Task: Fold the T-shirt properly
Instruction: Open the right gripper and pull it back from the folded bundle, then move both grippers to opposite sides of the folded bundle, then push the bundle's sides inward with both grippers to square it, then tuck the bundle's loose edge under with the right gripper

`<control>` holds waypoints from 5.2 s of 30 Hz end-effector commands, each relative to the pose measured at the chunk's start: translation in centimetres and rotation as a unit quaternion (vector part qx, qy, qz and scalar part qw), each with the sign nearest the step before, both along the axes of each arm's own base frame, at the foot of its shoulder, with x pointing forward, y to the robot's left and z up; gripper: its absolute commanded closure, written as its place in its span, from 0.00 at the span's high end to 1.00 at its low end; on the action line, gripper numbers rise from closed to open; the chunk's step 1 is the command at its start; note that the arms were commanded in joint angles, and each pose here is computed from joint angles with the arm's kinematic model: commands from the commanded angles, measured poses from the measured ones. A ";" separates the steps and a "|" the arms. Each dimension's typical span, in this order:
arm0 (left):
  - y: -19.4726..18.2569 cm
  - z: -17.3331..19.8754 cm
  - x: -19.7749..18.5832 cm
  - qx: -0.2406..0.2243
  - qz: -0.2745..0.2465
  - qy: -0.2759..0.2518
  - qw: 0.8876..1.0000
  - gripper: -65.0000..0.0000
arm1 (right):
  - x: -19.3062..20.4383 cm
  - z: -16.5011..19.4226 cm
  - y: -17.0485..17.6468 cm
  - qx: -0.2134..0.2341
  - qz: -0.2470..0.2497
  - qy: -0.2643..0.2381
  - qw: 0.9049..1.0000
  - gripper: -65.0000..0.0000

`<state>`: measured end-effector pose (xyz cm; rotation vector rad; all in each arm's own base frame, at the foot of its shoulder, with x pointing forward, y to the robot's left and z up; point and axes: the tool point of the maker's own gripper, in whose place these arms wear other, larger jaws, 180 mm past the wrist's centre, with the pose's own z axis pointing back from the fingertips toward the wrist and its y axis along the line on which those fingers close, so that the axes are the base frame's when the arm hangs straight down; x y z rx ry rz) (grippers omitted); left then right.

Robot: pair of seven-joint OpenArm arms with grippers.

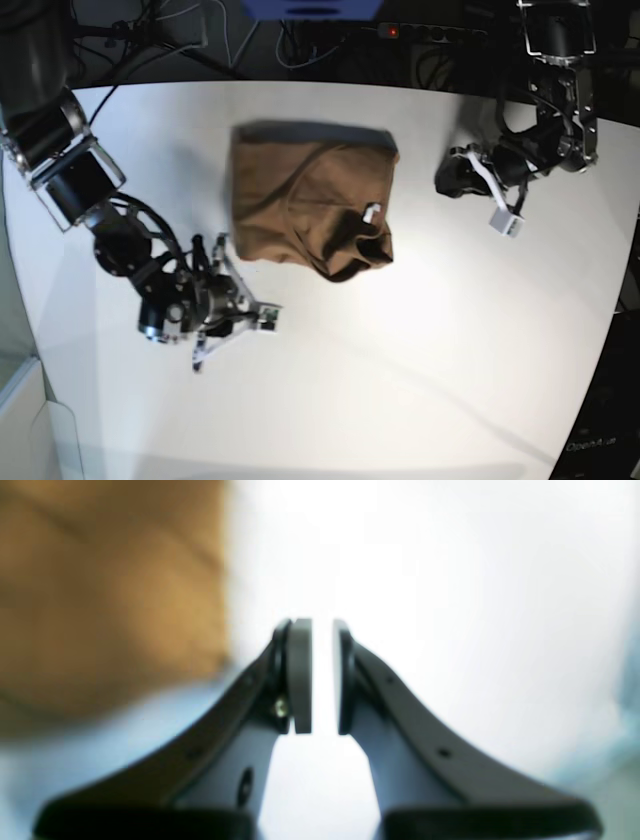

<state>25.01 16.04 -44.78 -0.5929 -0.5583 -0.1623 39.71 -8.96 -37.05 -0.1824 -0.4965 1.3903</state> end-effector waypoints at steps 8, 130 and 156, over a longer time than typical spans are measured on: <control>-1.1 -3.3 -5.4 0.059 -0.092 0.083 0.990 0.03 | 2.4 2.4 -7.9 -0.017 -0.096 -0.055 0.994 0.08; -5.7 0.7 10.4 0.013 -0.072 -0.027 0.997 0.03 | -14.8 -4.7 0.1 0.124 -0.172 0.012 0.977 0.08; -0.8 -3.5 1.6 0.044 -0.048 0.044 0.997 0.03 | -6.0 5.9 3.3 0.131 -0.093 -0.143 0.977 0.08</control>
